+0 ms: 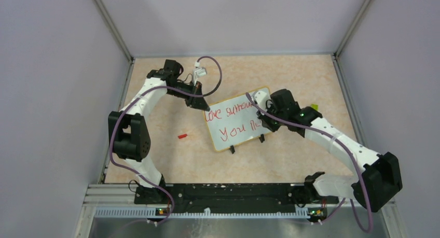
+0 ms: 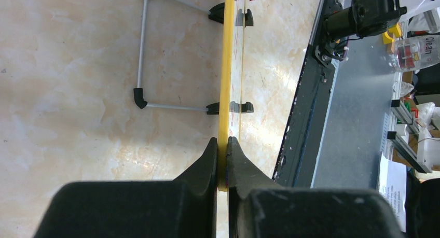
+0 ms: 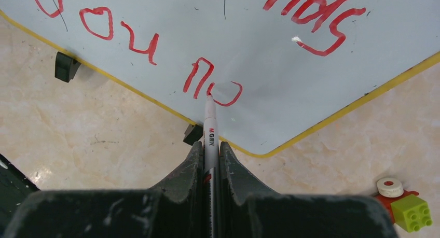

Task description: Write a sentence on the whiteboard

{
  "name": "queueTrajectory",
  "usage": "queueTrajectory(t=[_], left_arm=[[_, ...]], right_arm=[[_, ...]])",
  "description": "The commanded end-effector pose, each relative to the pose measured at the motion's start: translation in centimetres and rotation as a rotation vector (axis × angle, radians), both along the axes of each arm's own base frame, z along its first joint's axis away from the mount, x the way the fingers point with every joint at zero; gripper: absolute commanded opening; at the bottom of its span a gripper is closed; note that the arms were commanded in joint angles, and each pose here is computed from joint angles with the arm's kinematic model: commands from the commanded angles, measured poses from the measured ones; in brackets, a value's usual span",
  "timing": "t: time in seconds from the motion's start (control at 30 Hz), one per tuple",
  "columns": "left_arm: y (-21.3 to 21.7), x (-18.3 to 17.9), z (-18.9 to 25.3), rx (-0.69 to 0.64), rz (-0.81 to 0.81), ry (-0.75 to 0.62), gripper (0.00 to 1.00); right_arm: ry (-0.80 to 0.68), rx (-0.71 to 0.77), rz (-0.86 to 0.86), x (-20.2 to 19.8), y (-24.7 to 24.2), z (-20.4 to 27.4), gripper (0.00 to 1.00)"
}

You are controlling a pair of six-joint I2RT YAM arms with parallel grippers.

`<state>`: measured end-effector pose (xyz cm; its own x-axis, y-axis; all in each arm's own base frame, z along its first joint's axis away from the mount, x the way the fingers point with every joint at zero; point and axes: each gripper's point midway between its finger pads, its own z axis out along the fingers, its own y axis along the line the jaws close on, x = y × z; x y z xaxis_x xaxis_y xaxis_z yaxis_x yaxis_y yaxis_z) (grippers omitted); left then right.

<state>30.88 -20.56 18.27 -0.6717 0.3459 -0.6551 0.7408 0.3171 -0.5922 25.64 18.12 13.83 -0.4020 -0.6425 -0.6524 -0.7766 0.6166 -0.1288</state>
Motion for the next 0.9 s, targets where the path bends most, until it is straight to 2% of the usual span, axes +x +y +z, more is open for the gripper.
queueTrajectory(t=[0.0, 0.27, 0.47, 0.87], left_arm=[[0.1, 0.2, 0.3, 0.030, 0.006, -0.035, 0.00], [0.1, 0.1, 0.4, 0.029, 0.006, -0.038, 0.00], [0.1, 0.0, 0.4, 0.030, 0.005, -0.038, 0.00], [0.0, 0.2, 0.2, 0.033, 0.009, -0.032, 0.00]], right_arm=[[-0.067, 0.076, 0.010, 0.2, 0.9, 3.5, 0.00], [-0.073, 0.061, -0.015, 1.0, 0.8, 3.1, 0.00], [-0.074, 0.090, -0.107, 2.8, -2.0, 4.2, 0.00], [-0.046, 0.111, -0.067, 2.2, -1.5, 3.5, 0.00]])
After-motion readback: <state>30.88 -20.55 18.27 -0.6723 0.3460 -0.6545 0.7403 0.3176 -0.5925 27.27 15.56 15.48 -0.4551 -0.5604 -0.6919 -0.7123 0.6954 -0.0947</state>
